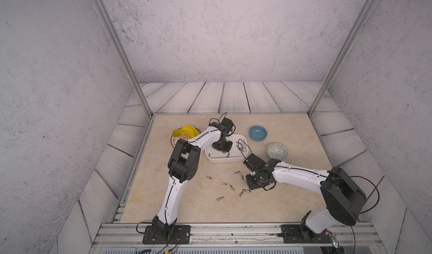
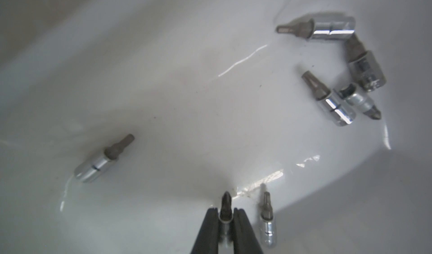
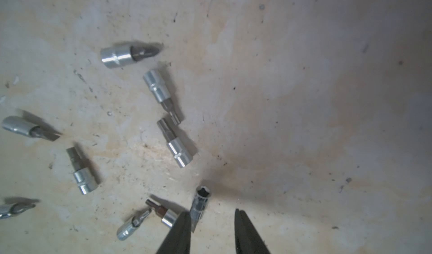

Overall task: Put the bit on the desktop into the storage box
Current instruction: Place the screwdriver bit in the storage box.

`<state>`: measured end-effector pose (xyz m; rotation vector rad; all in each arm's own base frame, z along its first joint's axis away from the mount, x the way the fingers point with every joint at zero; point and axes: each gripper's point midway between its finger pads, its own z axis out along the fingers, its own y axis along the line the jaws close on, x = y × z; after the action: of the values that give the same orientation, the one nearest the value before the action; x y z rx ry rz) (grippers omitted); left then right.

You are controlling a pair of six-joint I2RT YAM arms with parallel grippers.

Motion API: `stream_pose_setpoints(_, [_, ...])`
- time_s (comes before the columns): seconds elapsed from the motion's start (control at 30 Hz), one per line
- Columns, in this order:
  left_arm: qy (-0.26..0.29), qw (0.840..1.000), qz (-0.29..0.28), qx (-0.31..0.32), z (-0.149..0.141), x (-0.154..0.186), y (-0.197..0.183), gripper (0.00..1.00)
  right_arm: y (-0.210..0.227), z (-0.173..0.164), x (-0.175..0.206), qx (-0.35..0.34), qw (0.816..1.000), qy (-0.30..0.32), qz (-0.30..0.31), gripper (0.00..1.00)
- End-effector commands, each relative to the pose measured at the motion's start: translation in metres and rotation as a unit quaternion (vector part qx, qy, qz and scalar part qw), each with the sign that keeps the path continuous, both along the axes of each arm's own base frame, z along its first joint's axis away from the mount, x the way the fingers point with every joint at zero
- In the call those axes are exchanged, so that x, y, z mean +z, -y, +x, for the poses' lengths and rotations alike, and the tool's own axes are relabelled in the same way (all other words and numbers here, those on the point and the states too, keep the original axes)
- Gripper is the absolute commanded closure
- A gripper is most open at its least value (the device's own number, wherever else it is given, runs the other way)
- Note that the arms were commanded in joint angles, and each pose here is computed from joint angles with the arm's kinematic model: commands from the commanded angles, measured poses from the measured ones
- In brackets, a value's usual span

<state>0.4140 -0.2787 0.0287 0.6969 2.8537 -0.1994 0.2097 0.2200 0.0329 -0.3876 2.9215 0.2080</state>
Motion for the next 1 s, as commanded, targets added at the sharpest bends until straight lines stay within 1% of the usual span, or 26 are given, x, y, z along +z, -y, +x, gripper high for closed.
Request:
stream_pose_setpoints(0.0, [-0.014, 1.000, -0.001, 0.002, 0.001, -0.008, -0.001, 1.00, -0.007, 0.000, -0.001, -0.001, 1.000, -0.002, 0.004, 0.63])
stream_pose_setpoints(0.37, [-0.026, 1.000, 0.001, 0.009, -0.001, -0.019, -0.001, 1.00, -0.009, -0.003, -0.015, 0.003, 1.000, -0.012, -0.009, 0.64])
stream_pose_setpoints(0.4, [-0.028, 1.000, 0.002, 0.009, -0.001, -0.020, -0.001, 0.97, -0.009, -0.003, -0.016, 0.003, 1.000, -0.012, -0.010, 0.64])
stream_pose_setpoints(0.53, [-0.028, 1.000, 0.002, 0.010, -0.002, -0.020, -0.001, 0.93, -0.011, -0.002, -0.019, 0.005, 1.000, -0.013, -0.015, 0.65])
stream_pose_setpoints(0.57, [-0.027, 1.000, 0.001, 0.009, -0.001, -0.018, -0.001, 0.91, -0.011, -0.002, -0.020, 0.006, 1.000, -0.013, -0.018, 0.66])
stream_pose_setpoints(0.67, [-0.025, 1.000, -0.003, 0.010, -0.001, -0.014, 0.000, 0.79, -0.010, -0.003, -0.023, 0.009, 0.999, -0.016, -0.026, 0.67])
stream_pose_setpoints(0.8, [-0.018, 1.000, -0.010, 0.010, 0.000, -0.007, 0.001, 0.69, -0.007, -0.005, -0.026, 0.009, 0.999, -0.017, -0.036, 0.69])
stream_pose_setpoints(0.87, [-0.010, 1.000, -0.016, 0.009, 0.001, 0.001, 0.003, 0.61, -0.007, -0.006, -0.026, 0.010, 0.999, -0.019, -0.039, 0.70])
stream_pose_setpoints(0.97, [0.012, 0.999, -0.028, 0.010, 0.006, 0.018, 0.004, 0.53, -0.006, -0.006, -0.027, 0.010, 0.999, -0.020, -0.042, 0.72])
